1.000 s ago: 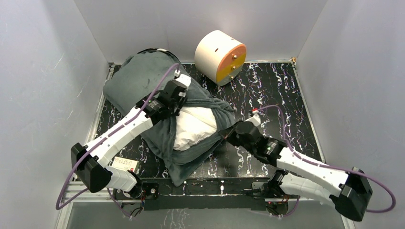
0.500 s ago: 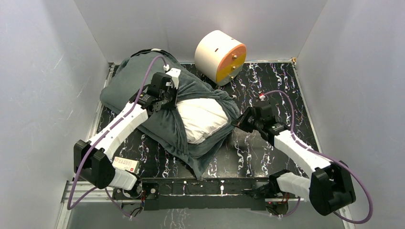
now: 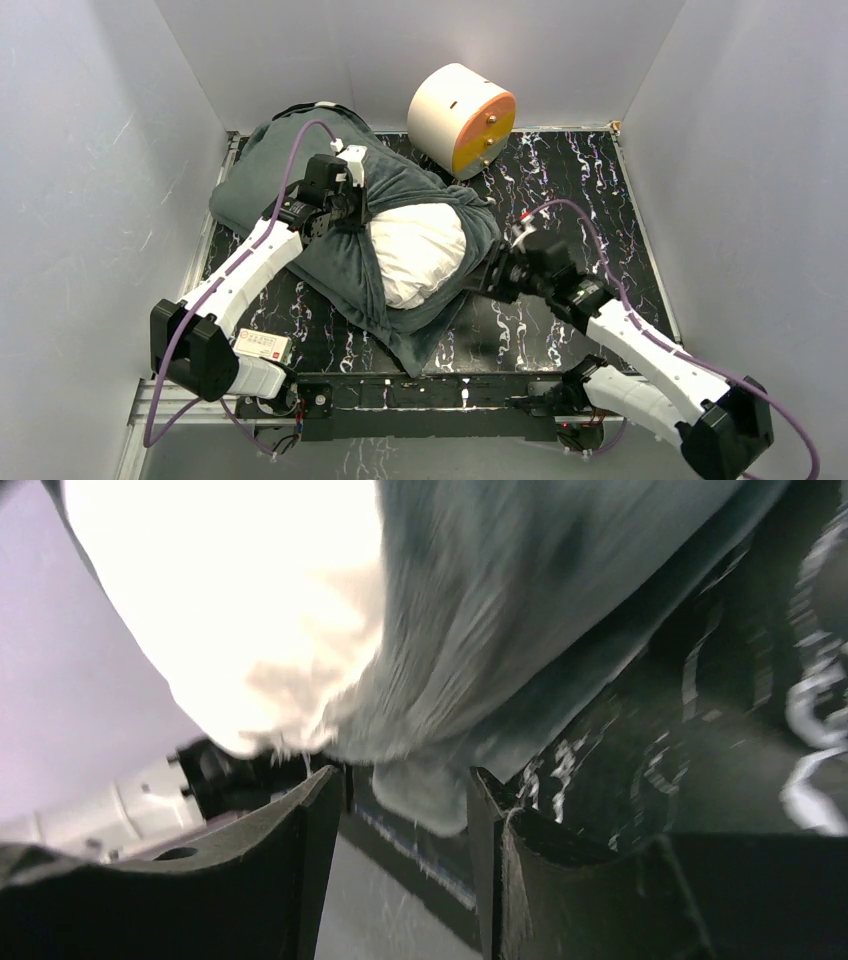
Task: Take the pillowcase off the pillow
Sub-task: Remove the pillow from the pillowcase.
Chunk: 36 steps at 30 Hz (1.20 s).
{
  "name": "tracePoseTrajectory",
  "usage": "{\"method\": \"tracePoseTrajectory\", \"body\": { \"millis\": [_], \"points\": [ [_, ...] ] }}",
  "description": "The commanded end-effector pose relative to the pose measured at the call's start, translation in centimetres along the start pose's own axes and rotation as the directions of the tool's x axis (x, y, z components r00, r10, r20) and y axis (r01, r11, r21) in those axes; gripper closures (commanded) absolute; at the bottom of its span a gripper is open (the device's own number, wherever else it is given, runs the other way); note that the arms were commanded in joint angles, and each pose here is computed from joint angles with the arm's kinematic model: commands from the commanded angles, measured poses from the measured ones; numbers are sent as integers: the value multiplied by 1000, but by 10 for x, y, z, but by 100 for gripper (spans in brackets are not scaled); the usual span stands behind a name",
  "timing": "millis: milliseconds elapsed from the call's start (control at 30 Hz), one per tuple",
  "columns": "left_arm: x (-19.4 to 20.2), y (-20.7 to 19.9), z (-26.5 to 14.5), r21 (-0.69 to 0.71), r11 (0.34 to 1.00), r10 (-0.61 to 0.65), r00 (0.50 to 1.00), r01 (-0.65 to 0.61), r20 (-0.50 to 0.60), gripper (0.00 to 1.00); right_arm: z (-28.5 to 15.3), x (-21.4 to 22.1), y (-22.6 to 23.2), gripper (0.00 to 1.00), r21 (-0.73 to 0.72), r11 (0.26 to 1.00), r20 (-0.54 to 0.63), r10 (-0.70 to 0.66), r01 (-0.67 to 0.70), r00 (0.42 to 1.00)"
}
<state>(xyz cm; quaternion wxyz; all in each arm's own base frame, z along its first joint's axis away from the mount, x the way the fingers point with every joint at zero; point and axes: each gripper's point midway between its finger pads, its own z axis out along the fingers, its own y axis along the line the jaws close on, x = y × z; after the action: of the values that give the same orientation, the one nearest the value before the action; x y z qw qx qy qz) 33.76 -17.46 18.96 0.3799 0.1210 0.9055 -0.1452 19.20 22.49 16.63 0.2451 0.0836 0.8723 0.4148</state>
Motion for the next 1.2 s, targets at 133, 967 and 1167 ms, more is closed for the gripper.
{"method": "tracePoseTrajectory", "body": {
  "millis": [133, 967, 1167],
  "points": [
    [36, 20, 4, -71, 997, -13, 989, 2, -148, 95, 35, 34, 27, 42, -35, 989, 99, 144, -142, 985],
    [63, -25, -93, 102, 978, -162, 970, 182, -181, 16, 72, 35, 5, 82, 56, 985, 132, 155, -163, 979],
    [95, -32, -92, 125, 970, -172, 949, 210, -266, 12, 79, 41, 12, 77, 44, 987, 86, 149, -153, 985]
  ]
}}
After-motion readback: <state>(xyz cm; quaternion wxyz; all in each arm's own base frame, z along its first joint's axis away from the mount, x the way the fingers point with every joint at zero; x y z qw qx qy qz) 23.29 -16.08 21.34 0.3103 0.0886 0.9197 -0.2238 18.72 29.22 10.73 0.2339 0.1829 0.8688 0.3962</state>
